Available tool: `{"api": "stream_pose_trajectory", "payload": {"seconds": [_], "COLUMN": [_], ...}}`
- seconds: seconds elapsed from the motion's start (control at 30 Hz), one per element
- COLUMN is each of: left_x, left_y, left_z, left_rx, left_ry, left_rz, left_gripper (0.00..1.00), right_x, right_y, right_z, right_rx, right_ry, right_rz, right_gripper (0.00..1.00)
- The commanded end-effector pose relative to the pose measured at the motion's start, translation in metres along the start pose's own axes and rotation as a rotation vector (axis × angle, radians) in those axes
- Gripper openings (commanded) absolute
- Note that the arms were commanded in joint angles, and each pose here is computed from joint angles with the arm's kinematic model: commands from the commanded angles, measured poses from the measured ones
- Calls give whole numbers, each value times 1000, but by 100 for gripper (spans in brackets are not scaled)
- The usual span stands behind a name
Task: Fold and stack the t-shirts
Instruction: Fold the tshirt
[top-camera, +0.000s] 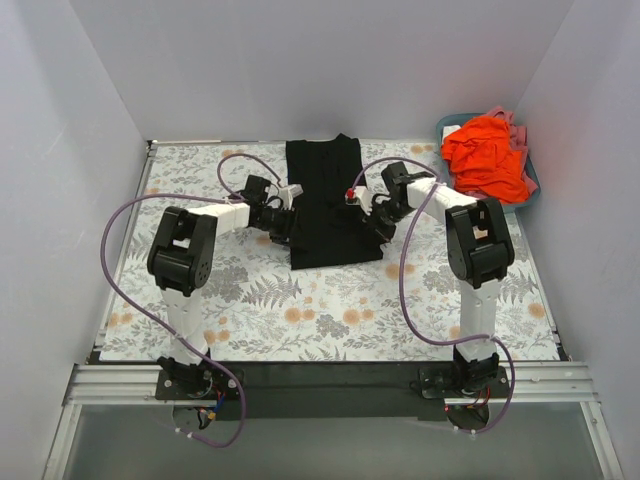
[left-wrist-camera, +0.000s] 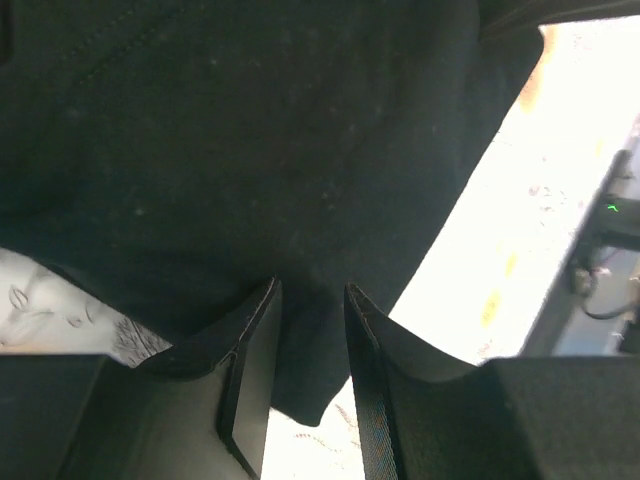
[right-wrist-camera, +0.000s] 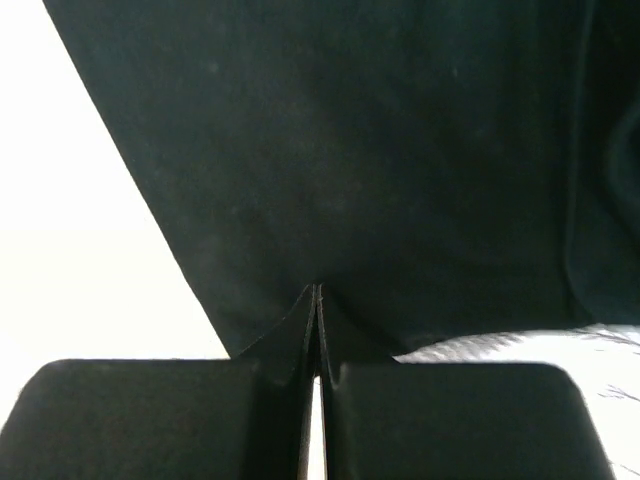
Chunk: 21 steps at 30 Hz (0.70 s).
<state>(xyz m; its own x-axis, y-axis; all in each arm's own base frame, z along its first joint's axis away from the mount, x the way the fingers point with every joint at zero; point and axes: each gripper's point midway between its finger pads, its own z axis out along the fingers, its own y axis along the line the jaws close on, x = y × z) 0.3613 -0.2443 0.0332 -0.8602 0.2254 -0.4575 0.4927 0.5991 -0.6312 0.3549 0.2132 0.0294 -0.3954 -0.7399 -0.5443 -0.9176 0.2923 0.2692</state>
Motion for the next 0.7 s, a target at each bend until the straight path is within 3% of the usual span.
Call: {"api": "stream_pose_trajectory", "payload": {"seconds": [0.0,0.2,0.3,0.37,0.47,0.5,0.67], "left_x": [24,50,60,60,53,43,44], "left_y": [-4,-4,-18,-32,-45,-54,-63], "left_z": [-2,-16,-29,-41,-58,-71,-98], "left_rx": [22,23,50,73,74,65,11], "left_ry": [53,95,110,109,85,42,-49], "left_rz": [-91,-107,-74,-52,69,177,560], "left_gripper": [32,32,32,33,35,36,40], "right_x": [16,39,41,29,1,-10,6], "right_y": [16,53,77,81,87,90,103], "right_z": [12,18,10,-7,-40,-57,-66], "right_rx": [-66,-132,-147,-111,-46,-8,80], "right_ry": [24,43,31,0,-77,-113,-45], "right_rz": [81,134,138,114,15,-55,-280], "right_gripper": [4,8,15,27,46,49,50]}}
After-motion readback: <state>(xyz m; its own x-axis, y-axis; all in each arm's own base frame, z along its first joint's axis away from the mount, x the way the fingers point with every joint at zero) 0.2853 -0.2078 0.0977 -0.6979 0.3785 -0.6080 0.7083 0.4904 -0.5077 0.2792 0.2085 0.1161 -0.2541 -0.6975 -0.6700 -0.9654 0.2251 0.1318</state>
